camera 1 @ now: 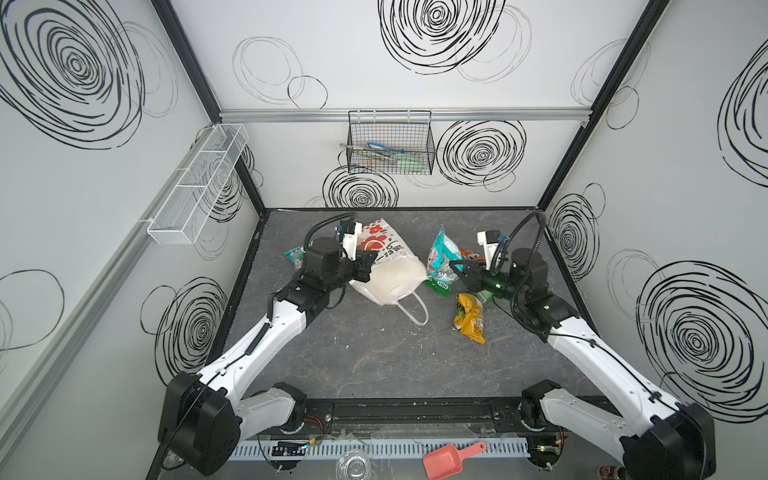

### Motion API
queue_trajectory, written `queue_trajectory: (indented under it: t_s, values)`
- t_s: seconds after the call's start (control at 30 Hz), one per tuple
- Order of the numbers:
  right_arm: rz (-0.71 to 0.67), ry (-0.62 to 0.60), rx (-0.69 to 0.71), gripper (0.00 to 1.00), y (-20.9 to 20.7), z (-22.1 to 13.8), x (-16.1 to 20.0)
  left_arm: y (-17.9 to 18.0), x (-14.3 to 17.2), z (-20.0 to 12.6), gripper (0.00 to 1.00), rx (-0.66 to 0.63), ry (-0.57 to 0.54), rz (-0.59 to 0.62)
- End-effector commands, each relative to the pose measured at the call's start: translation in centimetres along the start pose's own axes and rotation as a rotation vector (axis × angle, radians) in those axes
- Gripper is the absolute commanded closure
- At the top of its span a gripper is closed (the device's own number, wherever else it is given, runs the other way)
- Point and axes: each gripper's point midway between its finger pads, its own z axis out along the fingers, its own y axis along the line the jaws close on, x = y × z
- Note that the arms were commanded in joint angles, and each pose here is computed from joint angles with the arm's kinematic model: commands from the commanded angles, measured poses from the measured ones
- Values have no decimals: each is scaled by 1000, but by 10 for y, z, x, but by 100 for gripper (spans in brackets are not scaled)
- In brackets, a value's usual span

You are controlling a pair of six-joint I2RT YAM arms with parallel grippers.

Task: Take the snacks out of the paper bag
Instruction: Pick up the snack from the paper bag, then place the paper bag at the top-center of the table, then place the snack at the center of the table.

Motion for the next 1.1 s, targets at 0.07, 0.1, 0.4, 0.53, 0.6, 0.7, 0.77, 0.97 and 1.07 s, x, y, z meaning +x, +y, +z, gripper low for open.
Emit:
queue_trajectory:
  t_s: [0.07, 0.1, 0.4, 0.53, 0.6, 0.7, 0.77, 0.97, 1.07]
  values:
    - [46, 44, 160, 100, -45, 11, 19, 31, -29, -4, 100, -62, -58, -25]
    - [61, 84, 166, 100, -51, 16, 32, 30, -35, -3, 100, -54, -66, -30]
    - [-8, 471, 237, 86, -59, 68, 150, 35, -32, 34, 86, -10, -28, -62]
    - [1, 489, 261, 47, -63, 75, 144, 14, -39, 27, 67, 30, -69, -35]
    - [-12, 432, 247, 38, -55, 73, 121, 2, -50, 12, 55, 38, -113, -4]
    - [-8, 317, 238, 27, -50, 57, 77, -17, -73, -27, 41, 37, -213, 57]
    - [11, 228, 268, 20, -60, 36, 44, -24, -88, -63, 27, 7, -314, 89]
    - [49, -119, 655, 2, -138, -58, -16, 30, -89, -161, 0, -373, -620, 72]
    - [101, -244, 892, 3, -182, -107, -9, 98, -52, -195, 4, -729, -703, -14]
